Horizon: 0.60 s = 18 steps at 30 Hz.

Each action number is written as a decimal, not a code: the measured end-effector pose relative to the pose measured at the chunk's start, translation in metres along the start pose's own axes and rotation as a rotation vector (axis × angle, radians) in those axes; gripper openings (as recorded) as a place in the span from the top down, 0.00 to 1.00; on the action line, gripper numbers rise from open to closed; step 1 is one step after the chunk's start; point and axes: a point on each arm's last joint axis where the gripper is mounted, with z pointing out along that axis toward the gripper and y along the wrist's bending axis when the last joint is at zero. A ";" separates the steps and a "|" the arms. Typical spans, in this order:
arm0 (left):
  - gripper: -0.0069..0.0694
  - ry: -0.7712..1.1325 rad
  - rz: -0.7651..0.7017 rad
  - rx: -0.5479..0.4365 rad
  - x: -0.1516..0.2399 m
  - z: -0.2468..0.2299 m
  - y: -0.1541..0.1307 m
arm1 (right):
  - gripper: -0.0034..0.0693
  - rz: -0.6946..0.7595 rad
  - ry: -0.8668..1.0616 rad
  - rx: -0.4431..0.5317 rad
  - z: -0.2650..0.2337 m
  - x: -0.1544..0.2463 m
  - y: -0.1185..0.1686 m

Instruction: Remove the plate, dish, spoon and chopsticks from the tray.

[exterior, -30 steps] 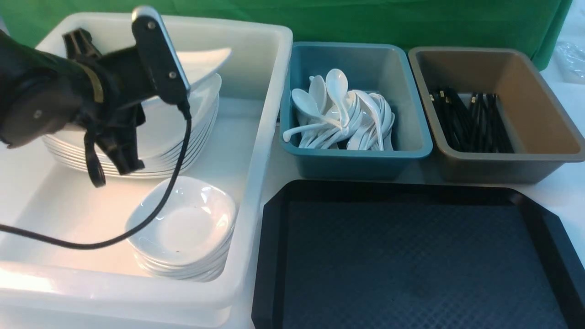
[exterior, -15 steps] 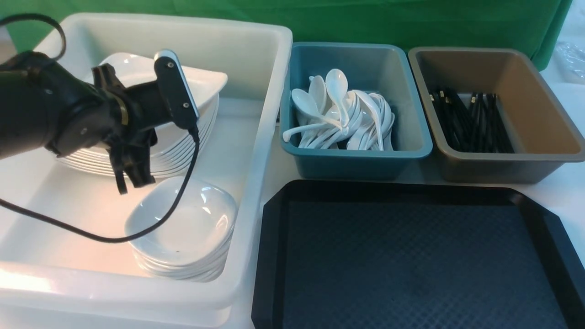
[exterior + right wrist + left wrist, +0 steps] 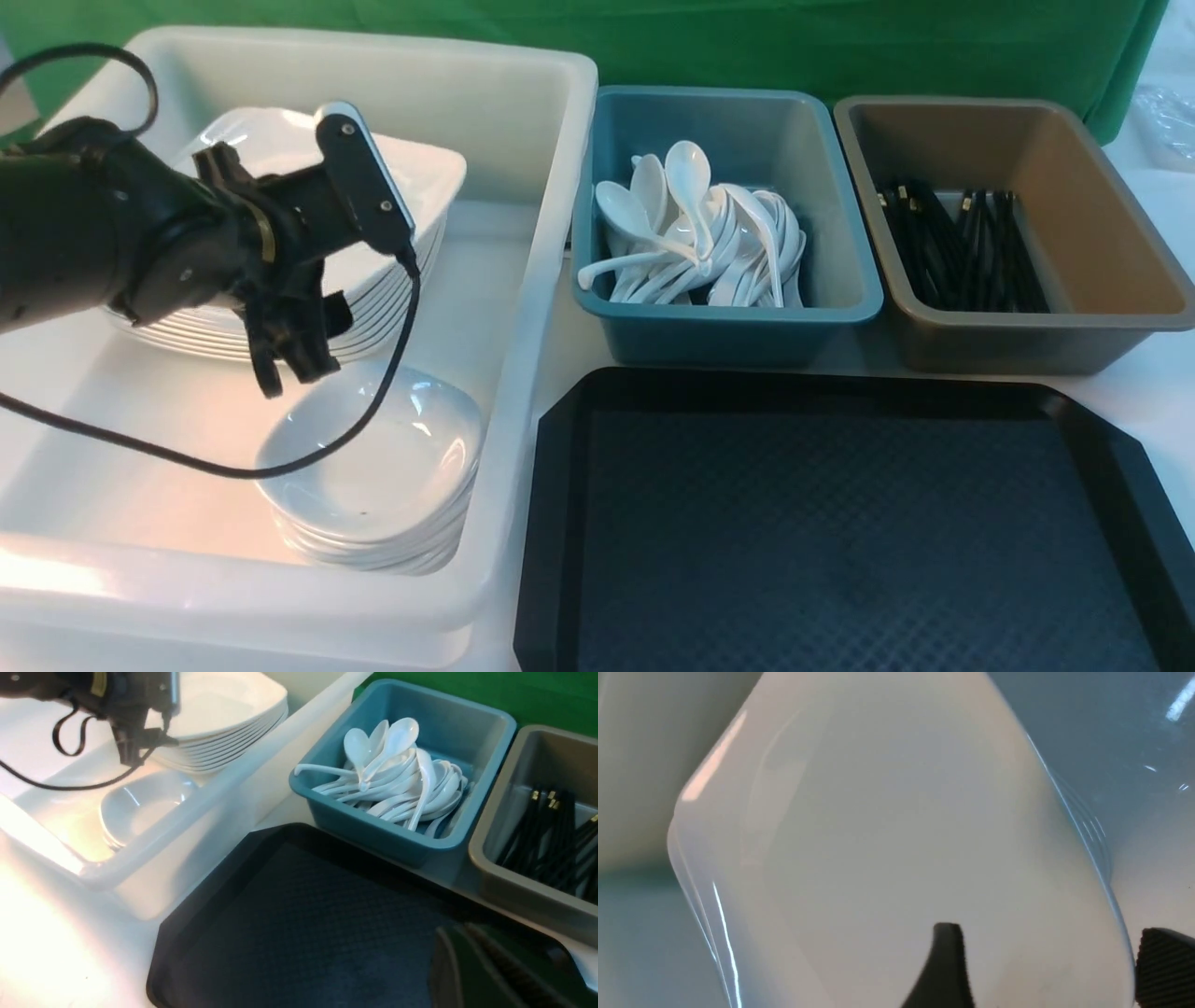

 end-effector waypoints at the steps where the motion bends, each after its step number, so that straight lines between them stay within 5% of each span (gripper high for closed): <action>1: 0.17 -0.006 -0.036 -0.001 0.000 -0.006 0.002 | 0.92 -0.001 0.000 0.000 0.000 0.000 0.000; 5: 0.08 -0.071 -0.214 0.019 -0.009 -0.044 0.005 | 0.92 -0.001 0.001 -0.002 0.000 0.000 0.000; 10: 0.14 -0.269 -0.409 0.059 -0.026 -0.117 0.003 | 0.91 -0.003 0.001 -0.003 0.000 0.000 0.000; 14: 0.45 -0.428 -0.498 0.082 -0.023 -0.186 0.000 | 0.91 -0.002 0.001 -0.004 0.000 0.000 0.000; 15: 0.65 -0.491 -0.515 0.074 -0.016 -0.211 -0.003 | 0.91 -0.002 0.001 -0.004 0.000 0.000 0.000; 18: 0.84 -0.592 -0.537 0.054 0.001 -0.244 -0.012 | 0.91 -0.003 0.002 -0.003 0.000 0.000 0.000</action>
